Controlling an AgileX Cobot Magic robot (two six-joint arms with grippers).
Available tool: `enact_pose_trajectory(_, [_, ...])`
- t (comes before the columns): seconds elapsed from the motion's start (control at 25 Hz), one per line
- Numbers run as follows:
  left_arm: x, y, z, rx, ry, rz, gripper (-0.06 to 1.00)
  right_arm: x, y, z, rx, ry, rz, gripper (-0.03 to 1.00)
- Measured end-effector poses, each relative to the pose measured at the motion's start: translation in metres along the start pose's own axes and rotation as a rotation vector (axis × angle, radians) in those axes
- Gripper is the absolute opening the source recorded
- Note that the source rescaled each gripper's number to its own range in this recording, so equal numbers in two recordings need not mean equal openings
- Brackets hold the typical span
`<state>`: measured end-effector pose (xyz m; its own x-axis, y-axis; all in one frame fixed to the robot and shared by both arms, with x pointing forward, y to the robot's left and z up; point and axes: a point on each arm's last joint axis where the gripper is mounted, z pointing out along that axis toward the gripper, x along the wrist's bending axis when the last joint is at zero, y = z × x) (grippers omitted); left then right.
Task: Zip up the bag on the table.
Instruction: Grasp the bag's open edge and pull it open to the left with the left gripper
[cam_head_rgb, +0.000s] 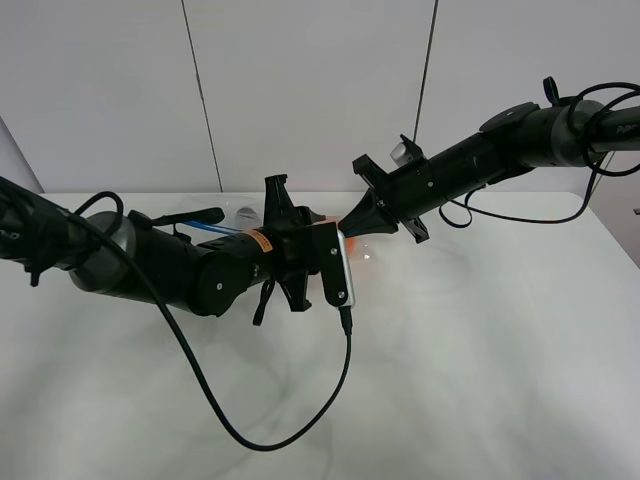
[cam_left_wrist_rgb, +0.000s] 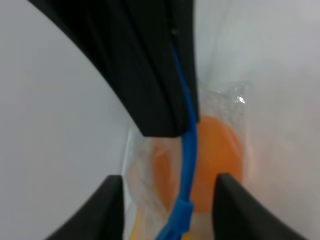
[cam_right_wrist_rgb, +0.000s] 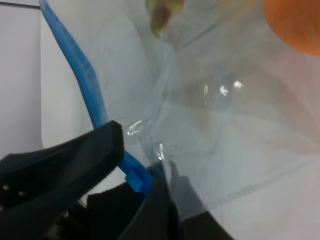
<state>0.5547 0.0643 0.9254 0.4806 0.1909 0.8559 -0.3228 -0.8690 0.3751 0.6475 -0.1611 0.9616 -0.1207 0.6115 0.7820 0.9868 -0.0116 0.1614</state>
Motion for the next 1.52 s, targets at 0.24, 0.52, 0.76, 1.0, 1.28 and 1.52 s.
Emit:
enact_pose_trajectory(0.24, [0.000, 0.000, 0.000, -0.002, 0.003, 0.002, 0.14, 0.000, 0.000, 0.000, 0.000, 0.000, 0.000, 0.00])
enact_pose_trajectory(0.52, [0.000, 0.000, 0.000, -0.002, 0.001, 0.002, 0.04, 0.000, 0.000, 0.000, -0.002, -0.001, 0.000, 0.00])
enact_pose_trajectory(0.76, [0.000, 0.000, 0.000, -0.002, 0.001, 0.001, 0.01, 0.000, 0.000, 0.000, -0.004, -0.001, 0.000, 0.00])
enact_pose_trajectory(1.0, [0.003, -0.005, 0.001, 0.007, 0.007, 0.004, 0.00, 0.000, 0.001, 0.000, -0.008, 0.002, 0.004, 0.00])
enact_pose_trajectory(1.28, [0.016, -0.032, 0.003, 0.061, 0.034, 0.004, 0.00, 0.002, 0.004, 0.000, -0.036, 0.010, 0.014, 0.00])
enact_pose_trajectory(1.52, [0.029, -0.062, 0.003, 0.130, 0.063, -0.016, 0.00, 0.002, 0.004, 0.000, -0.040, 0.009, 0.015, 0.00])
